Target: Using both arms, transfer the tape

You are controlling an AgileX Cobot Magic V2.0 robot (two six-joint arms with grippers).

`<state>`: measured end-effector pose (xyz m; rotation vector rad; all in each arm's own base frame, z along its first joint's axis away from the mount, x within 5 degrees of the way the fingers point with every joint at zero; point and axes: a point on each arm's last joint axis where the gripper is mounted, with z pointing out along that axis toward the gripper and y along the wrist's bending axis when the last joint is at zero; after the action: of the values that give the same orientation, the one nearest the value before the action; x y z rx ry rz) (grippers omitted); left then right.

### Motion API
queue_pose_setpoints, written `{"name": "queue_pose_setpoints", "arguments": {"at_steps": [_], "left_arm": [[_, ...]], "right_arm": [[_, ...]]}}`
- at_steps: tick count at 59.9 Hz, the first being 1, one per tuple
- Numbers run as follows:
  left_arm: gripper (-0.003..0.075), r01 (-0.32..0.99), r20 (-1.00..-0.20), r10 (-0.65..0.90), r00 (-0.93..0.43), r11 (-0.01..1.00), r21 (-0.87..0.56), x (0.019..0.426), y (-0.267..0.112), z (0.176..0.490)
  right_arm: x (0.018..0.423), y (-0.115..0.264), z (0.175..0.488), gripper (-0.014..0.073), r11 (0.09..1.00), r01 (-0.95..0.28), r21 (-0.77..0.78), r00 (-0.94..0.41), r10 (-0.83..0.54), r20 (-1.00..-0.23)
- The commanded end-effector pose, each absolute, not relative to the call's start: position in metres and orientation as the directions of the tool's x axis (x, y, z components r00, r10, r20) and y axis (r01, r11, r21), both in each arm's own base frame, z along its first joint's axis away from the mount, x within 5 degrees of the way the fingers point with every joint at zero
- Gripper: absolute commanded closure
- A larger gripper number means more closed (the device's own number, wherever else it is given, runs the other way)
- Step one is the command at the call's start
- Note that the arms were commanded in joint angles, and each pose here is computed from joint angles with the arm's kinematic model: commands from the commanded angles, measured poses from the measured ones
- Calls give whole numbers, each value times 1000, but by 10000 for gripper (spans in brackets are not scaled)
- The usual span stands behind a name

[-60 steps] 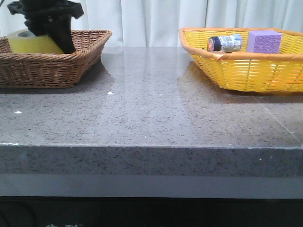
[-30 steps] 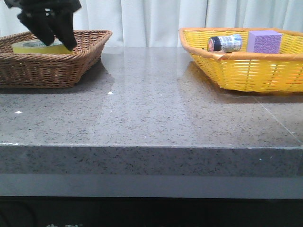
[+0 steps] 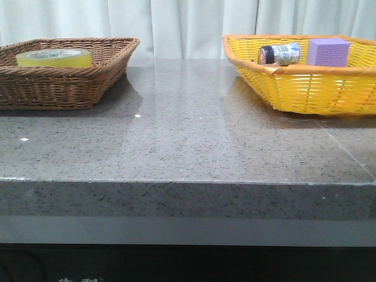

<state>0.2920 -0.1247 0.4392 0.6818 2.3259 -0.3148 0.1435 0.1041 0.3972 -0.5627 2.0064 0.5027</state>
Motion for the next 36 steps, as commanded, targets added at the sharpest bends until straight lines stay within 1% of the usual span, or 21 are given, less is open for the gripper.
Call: {"name": "queue_pose_setpoints", "arguments": {"at_steps": [1,7,13,26,36], "left_arm": [[332,595,-773,366,-519,804,-18,251,-131,463],[332,638,-785,393,-479,770,-4,222,-136,457],[333,657,-791,392,-470,754,-17,197,-137,445],[333,585,-796,344,-497,811,-15,164,-116,413],[333,553,-848,255,-465,832,-53,147,-103,394]], "right_arm": [[143,103,413,183,806,-578,127,-363,-115,-925],[143,103,413,183,806,-578,127,-363,-115,-925],[143,103,413,183,806,-578,127,-363,-115,-925],[143,103,414,183,806,-578,129,-360,-110,-926],[142,103,413,183,804,-579,138,-376,-113,-920]]}}
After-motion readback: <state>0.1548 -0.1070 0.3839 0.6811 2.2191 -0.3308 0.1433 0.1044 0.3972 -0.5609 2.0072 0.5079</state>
